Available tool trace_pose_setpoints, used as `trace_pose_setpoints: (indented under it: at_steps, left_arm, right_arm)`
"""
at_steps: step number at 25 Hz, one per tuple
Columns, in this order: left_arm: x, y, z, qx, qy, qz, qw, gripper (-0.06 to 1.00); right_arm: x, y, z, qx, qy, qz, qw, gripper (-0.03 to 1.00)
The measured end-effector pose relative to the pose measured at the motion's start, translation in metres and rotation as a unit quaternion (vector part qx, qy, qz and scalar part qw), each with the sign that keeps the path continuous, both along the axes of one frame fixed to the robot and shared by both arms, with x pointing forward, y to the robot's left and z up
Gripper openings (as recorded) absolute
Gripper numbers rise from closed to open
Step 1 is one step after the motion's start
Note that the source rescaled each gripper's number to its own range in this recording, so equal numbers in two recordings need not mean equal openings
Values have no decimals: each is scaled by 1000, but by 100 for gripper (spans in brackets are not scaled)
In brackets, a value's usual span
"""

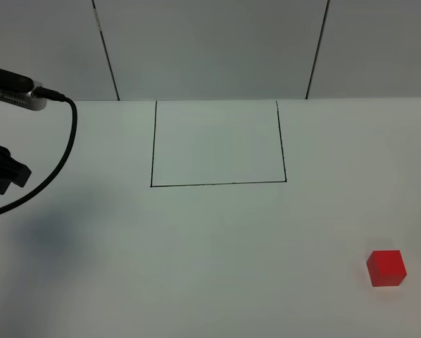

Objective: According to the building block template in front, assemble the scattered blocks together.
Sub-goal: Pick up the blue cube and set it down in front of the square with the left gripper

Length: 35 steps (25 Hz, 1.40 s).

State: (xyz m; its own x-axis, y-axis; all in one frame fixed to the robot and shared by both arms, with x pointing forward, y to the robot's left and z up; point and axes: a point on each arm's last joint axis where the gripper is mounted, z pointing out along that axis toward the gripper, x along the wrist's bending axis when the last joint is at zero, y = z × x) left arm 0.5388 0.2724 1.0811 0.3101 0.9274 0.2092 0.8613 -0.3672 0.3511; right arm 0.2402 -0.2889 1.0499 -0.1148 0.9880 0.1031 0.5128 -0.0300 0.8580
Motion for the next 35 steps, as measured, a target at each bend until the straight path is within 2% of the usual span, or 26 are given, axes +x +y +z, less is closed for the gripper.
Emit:
trace_pose_setpoints:
  at_steps: [5, 7, 12, 17, 23, 27, 30, 33, 35]
  left_arm:
    - [3, -3, 4, 9, 2, -56, 998, 0]
    - [6, -5, -2, 16, 15, -97, 995, 0]
    - [14, -15, -24, 16, 61, -228, 972, 0]
    - [22, -21, -39, 24, 70, -318, 945, 0]
    - [29, -24, -48, 29, 76, -380, 921, 0]
    - [33, -30, -54, 30, 103, -392, 914, 0]
    - [38, -38, -58, 49, 118, -393, 911, 0]
    - [41, -51, -59, 70, 122, -411, 901, 0]
    - [44, -63, -59, 70, 123, -422, 896, 0]
  right_arm:
    - [0, 0, 0, 0, 0, 0, 1000, 6]
    - [0, 0, 0, 0, 0, 0, 1000, 6]
    - [0, 0, 0, 0, 0, 0, 1000, 6]
    - [0, 0, 0, 0, 0, 0, 1000, 6]
    - [0, 0, 0, 0, 0, 0, 1000, 6]
    - [0, 0, 0, 0, 0, 0, 1000, 6]
    - [0, 0, 0, 0, 0, 0, 1000, 6]
    - [0, 0, 0, 0, 0, 0, 1000, 6]
    - [0, 0, 0, 0, 0, 0, 1000, 6]
